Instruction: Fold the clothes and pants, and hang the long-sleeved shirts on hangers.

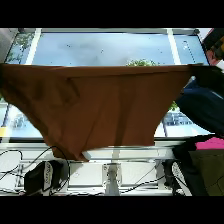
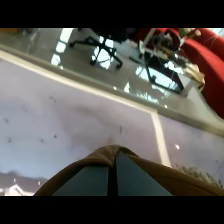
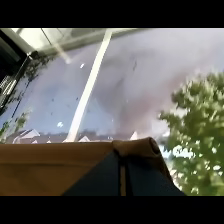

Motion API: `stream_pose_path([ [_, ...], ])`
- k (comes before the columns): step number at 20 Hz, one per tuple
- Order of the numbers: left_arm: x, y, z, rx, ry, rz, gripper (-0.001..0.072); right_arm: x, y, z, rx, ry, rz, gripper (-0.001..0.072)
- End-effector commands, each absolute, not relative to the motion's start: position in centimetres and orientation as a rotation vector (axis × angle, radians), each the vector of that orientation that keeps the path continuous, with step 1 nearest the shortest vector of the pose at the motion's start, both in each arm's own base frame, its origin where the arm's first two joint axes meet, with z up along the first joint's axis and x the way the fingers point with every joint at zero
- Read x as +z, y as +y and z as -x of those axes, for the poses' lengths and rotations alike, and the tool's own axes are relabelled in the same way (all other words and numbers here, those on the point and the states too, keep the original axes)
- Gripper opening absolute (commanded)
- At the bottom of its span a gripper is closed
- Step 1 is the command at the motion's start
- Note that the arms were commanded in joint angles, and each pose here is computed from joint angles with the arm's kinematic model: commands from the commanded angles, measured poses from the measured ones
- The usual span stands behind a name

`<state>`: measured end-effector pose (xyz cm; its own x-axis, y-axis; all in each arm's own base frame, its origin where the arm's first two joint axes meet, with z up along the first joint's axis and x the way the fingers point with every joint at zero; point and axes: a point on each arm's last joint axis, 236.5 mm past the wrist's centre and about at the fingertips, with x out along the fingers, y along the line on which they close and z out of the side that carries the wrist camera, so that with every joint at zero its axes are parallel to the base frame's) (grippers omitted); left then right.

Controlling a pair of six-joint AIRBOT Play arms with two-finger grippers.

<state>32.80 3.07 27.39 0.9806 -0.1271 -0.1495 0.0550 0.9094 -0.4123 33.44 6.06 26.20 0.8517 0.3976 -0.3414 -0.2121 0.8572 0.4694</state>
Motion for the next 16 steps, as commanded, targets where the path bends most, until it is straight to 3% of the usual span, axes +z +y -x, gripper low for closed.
stream_pose_path([
  [1, 19.7, 1.7, -38.1, -0.191, 0.377, 0.463, 0.0015, 19.1, 6.7, -38.6, 0.307, 0.543, -0.514, 0.0014],
  [4, 14.7, -1.1, -42.6, -0.252, 0.447, 0.455, 0.0015, 17.0, 8.2, -42.6, 0.281, 0.513, -0.512, 0.0013],
  [7, 11.0, -1.2, -46.0, -0.183, 0.454, 0.371, 0.0015, 13.9, 8.7, -46.1, 0.226, 0.494, -0.46, 0.0014],
  [16, 11.0, 6.8, -49.1, 0.142, 0.312, 0.321, 0.0015, 6.0, 5.4, -51.8, 0.028, 0.499, -0.554, 0.0013],
])
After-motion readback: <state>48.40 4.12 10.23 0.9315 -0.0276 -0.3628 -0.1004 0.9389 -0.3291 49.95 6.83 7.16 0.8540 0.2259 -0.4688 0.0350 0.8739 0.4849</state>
